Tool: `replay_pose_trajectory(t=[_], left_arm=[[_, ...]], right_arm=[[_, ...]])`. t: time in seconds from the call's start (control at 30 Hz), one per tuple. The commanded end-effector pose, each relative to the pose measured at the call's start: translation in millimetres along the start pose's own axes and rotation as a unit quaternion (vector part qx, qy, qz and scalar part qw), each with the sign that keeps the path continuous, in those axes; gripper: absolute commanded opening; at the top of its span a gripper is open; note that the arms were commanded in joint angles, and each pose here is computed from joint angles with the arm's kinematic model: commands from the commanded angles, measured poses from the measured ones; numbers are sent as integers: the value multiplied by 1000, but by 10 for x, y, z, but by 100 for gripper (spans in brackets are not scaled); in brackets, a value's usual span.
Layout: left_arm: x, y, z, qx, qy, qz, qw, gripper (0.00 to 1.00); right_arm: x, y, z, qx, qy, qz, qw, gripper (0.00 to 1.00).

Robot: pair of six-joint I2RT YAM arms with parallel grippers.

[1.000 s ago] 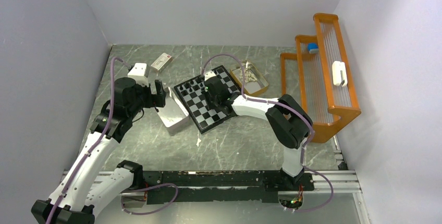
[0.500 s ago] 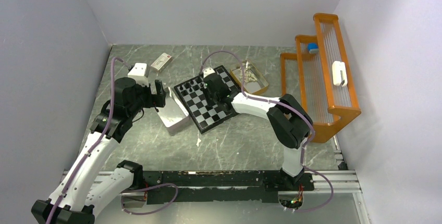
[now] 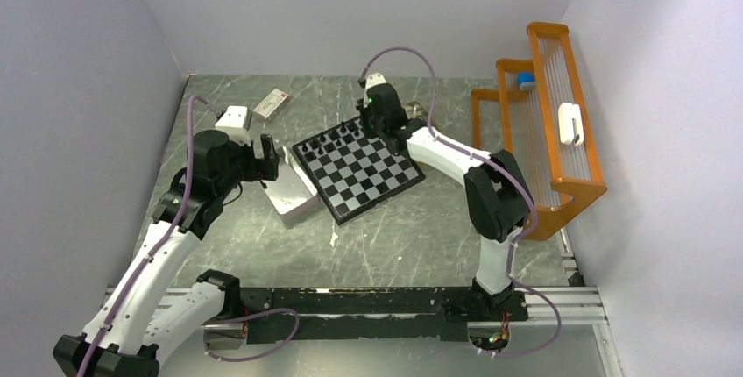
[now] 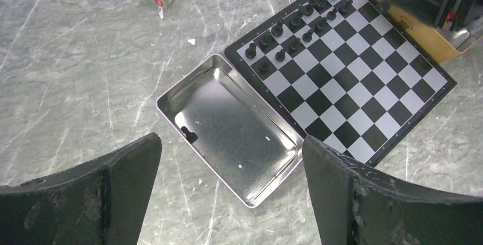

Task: Set up the chess pieces on the board
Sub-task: Place the chess piece on the chessboard.

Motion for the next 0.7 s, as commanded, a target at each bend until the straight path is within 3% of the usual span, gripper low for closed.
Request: replay_pose_trajectory(t=[0.0,0.67], left_arm=[[-110,-64,-18,16,-20,3,1000,98],[-109,-56,-19,14,-21,4,1000,98]], right_arm=[[-102,-178,186,9,-3,-4,1000,14],[20,-621,1028,25,15,-1,1000,13]])
Point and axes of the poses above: each gripper's point midway between its finger pads, its own z axis out along the fingers, its own y axis along the line the jaws close on, x = y × z, the point moved 2 cm from there along -z, back along the fingers, and after that the axes turned 6 degrees about -z, right-handed, at the moved point
